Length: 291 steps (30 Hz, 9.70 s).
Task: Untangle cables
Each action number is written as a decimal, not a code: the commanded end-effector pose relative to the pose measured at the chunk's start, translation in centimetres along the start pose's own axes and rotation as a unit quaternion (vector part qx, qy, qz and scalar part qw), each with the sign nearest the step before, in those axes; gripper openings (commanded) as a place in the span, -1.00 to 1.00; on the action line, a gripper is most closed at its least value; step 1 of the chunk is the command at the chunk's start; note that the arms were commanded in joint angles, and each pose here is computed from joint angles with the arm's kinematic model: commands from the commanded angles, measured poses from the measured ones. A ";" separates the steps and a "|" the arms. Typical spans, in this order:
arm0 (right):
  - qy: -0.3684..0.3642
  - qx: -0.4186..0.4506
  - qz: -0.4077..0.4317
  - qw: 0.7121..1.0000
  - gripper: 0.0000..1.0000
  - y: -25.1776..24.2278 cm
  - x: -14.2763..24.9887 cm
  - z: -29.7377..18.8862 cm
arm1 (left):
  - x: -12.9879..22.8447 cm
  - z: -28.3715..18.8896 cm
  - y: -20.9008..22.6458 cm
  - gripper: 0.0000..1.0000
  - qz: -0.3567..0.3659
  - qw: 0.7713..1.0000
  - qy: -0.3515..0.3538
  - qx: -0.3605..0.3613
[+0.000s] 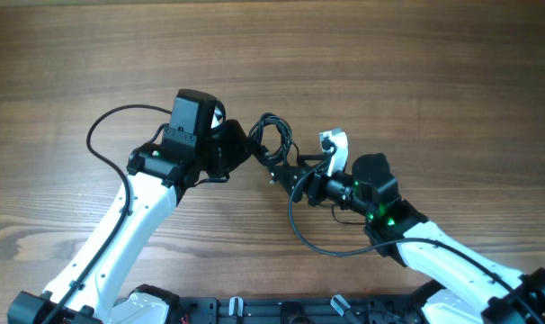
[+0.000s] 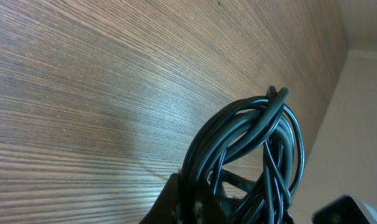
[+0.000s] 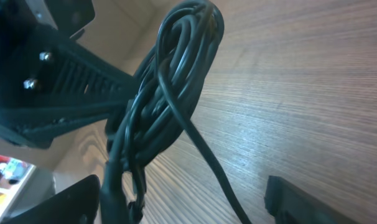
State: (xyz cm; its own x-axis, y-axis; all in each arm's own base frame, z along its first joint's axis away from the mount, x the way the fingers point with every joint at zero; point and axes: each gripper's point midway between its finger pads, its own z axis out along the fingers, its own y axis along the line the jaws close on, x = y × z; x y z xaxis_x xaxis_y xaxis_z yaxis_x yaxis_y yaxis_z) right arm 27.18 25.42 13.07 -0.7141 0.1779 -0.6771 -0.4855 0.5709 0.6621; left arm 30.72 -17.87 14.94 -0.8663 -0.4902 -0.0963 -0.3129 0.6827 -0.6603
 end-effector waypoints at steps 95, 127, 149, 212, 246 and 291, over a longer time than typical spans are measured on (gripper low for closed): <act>0.024 -0.212 0.013 0.977 0.98 0.8 -5.1 -9.7 | 3.7 -2.2 -6.7 -0.92 0.316 0.926 0.064 0.196; -0.025 -0.195 -0.027 0.980 -0.91 2.2 -6.8 -8.0 | 7.3 -2.3 -6.7 0.40 0.304 0.919 0.134 0.212; -0.110 -0.031 0.234 0.965 -0.91 -4.6 -8.9 -6.4 | 4.8 0.9 -10.4 1.00 -0.141 0.981 -0.035 0.128; -0.168 0.012 0.077 0.983 0.31 -5.6 -11.1 -7.4 | 7.8 -0.8 -10.3 -0.92 0.200 0.917 0.198 0.283; -0.213 0.326 0.194 0.901 0.12 -19.7 -8.1 -13.6 | 6.9 -3.9 -10.8 -0.92 0.226 0.877 0.225 0.359; -0.101 -0.030 0.097 0.990 -0.13 -3.6 -8.2 -5.5 | 5.4 -3.3 -10.4 -0.92 0.048 0.918 0.254 0.299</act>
State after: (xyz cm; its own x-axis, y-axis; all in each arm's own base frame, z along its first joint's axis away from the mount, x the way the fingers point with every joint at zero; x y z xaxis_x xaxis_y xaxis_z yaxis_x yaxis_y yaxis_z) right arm 31.87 17.22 18.33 -0.6574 0.4046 -0.6357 -0.4371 0.4824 0.7591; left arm 28.46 -25.84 22.56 -0.9941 -0.0376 0.1022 -0.1082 0.2338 -0.9662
